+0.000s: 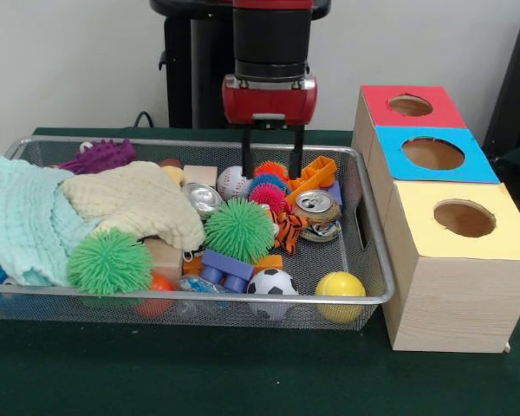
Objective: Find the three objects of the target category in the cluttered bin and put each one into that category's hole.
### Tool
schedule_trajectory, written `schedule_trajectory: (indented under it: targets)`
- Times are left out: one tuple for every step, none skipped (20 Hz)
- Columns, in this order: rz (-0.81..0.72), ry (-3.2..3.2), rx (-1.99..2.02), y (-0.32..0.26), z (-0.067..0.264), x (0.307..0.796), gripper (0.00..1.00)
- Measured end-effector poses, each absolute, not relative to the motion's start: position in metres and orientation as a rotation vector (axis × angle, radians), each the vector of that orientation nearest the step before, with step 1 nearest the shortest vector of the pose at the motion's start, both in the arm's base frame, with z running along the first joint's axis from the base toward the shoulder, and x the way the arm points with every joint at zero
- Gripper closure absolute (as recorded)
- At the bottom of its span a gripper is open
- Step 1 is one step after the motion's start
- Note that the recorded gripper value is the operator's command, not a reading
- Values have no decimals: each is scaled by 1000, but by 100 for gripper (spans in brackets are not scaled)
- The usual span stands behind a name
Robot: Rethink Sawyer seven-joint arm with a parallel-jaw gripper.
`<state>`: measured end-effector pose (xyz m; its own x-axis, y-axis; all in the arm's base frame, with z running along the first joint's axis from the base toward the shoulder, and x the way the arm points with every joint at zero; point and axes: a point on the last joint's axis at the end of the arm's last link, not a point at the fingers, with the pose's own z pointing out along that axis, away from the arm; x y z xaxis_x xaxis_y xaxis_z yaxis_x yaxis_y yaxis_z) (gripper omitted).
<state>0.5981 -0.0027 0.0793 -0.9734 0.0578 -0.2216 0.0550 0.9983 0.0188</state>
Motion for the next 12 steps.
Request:
schedule_trajectory:
  targets:
    - [15, 2935, 95, -9, 84, 600, 0]
    - [11, 2950, 105, -15, 89, 603, 0]
    - [8, 2960, 110, -19, 92, 605, 0]
    - [2, 2976, 117, -26, 97, 608, 0]
    - [-2, 2982, 120, -29, 100, 610, 0]
    - [-9, 2991, 123, -35, 104, 613, 0]
    - [-17, 2994, 123, -40, 108, 616, 0]
    - [-24, 2992, 121, -44, 111, 619, 0]
    - [-31, 2986, 117, -47, 113, 623, 0]
    - [-38, 2978, 110, -48, 114, 626, 0]
    - [-44, 2970, 101, -49, 115, 628, 0]
    - [-49, 2958, 85, -48, 114, 631, 0]
